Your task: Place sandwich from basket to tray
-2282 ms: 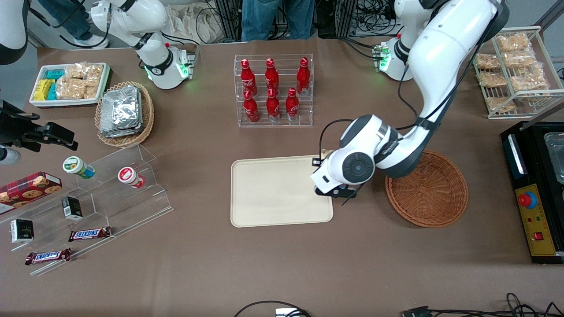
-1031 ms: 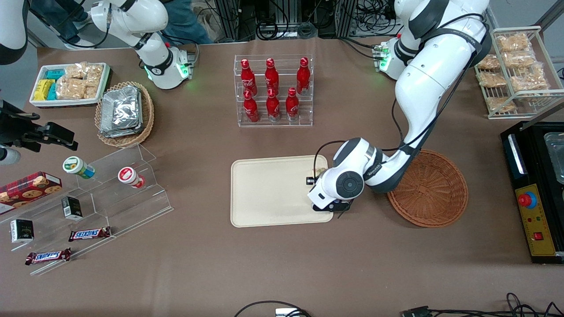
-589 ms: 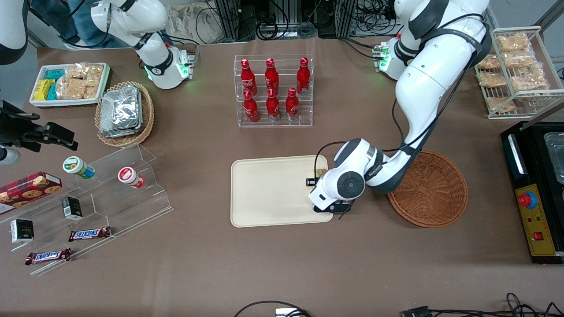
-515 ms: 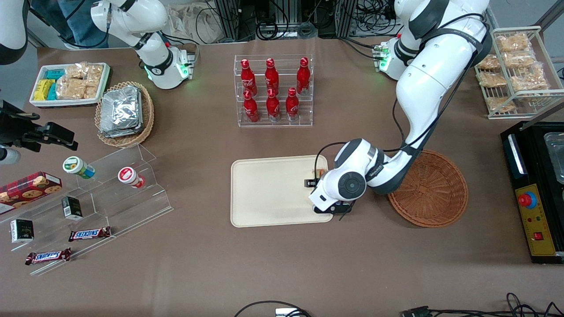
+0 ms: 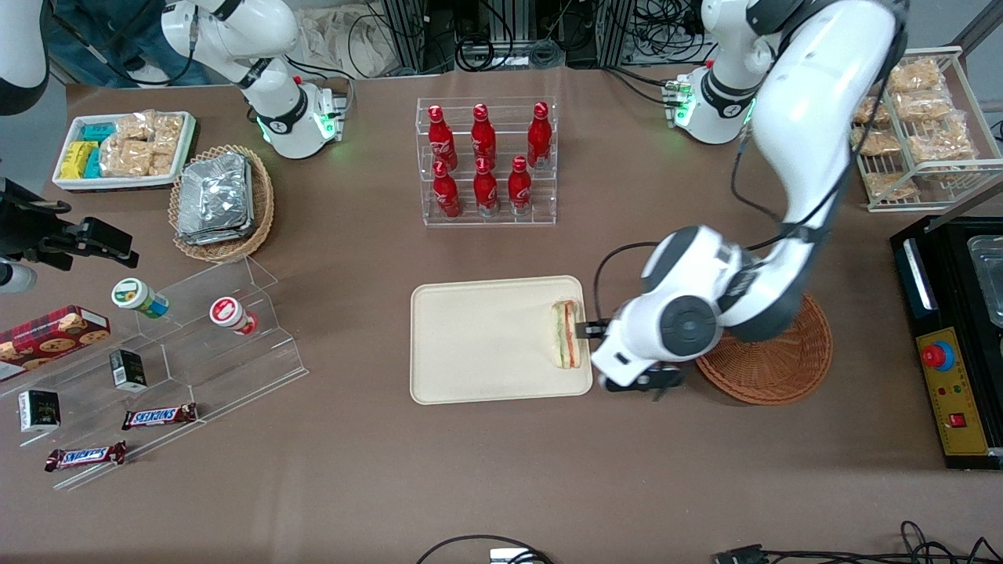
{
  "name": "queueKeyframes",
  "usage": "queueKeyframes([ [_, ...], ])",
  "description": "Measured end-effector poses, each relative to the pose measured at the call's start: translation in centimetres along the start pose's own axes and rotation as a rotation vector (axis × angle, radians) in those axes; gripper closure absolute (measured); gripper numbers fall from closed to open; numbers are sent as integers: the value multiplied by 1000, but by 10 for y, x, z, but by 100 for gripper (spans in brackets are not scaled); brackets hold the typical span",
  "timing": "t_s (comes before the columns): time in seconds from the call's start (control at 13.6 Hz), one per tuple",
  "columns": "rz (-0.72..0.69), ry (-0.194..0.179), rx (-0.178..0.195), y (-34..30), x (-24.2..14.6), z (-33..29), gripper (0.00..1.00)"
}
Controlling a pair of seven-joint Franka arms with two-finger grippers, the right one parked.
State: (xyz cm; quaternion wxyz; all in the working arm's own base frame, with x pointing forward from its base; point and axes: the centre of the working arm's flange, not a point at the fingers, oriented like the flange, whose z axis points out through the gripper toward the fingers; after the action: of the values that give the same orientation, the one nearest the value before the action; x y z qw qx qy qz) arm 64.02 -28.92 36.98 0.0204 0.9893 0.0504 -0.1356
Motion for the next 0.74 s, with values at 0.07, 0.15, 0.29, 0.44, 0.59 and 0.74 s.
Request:
queueKeyframes([
  [0.07, -29, 3, 15, -23, -2, -27, 0],
  [0.15, -57, 8, 28, -47, -6, -52, 0],
  [0.29, -56, 33, 42, -97, -15, -102, 0],
  [0.44, 27, 58, 57, -147, -30, -148, 0],
  [0.59, 100, 80, 75, -194, -50, -188, 0],
  [0.74, 108, 87, 94, -229, -74, -219, 0],
])
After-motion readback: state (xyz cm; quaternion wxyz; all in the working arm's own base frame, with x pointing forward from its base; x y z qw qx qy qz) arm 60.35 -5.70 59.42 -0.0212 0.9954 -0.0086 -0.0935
